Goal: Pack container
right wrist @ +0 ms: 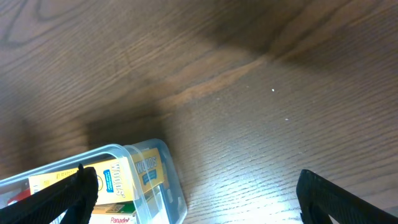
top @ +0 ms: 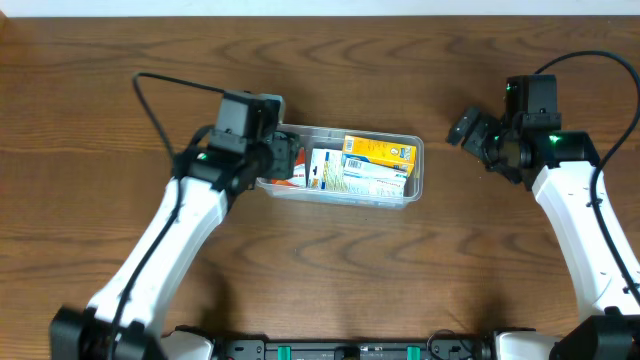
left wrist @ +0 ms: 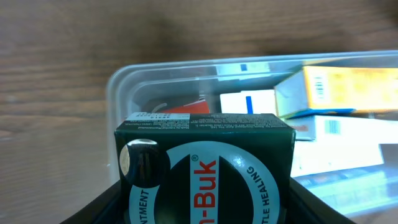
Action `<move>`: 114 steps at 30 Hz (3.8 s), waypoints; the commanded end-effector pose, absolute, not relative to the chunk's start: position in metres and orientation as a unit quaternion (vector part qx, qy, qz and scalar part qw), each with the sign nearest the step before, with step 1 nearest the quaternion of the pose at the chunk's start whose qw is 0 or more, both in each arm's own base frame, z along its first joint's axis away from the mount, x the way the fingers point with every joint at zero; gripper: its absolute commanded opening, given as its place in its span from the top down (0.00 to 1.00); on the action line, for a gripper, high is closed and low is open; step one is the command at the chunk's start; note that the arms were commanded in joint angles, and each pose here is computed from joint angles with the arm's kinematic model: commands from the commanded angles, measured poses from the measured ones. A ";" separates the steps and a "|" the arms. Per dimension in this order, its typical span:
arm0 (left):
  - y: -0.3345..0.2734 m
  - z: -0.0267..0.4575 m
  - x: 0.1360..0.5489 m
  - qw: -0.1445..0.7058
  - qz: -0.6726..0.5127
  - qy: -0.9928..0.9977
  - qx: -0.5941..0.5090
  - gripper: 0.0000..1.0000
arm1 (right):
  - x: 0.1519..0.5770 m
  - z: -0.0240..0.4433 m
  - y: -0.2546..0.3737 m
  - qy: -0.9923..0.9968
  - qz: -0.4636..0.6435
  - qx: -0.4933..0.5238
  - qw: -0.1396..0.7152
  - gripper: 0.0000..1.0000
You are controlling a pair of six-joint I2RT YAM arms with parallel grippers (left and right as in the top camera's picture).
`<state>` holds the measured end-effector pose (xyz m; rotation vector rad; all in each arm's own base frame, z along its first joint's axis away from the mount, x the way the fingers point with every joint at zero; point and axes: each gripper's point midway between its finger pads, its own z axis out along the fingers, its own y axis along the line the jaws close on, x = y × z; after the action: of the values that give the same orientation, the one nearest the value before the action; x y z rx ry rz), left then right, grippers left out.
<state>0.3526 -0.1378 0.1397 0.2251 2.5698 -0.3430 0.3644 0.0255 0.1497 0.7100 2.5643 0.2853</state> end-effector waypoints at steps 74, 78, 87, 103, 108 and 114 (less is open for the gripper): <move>0.022 0.198 0.213 0.530 0.026 0.843 -0.087 0.02 | 0.365 0.158 0.024 0.927 0.108 0.266 0.241 0.01; 0.019 0.170 0.210 0.519 0.020 0.850 -0.083 0.02 | 0.365 0.158 0.024 0.927 0.108 0.266 0.241 0.01; 0.019 0.129 0.212 0.520 0.020 0.850 -0.083 0.02 | 0.365 0.158 0.024 0.927 0.108 0.266 0.241 0.01; 0.019 0.106 0.210 0.536 0.018 0.840 -0.083 0.02 | 0.365 0.158 0.024 0.927 0.108 0.266 0.241 0.01; 0.019 0.105 0.210 0.535 0.019 0.840 -0.083 0.02 | 0.365 0.158 0.024 0.927 0.108 0.266 0.241 0.01; 0.019 0.102 0.209 0.531 0.019 0.843 -0.083 0.02 | 0.365 0.158 0.024 0.927 0.108 0.266 0.241 0.01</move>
<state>0.2097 0.0182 0.1049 -0.2022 2.0090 0.0353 0.3644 0.0256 0.1497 0.7099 2.5644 0.2858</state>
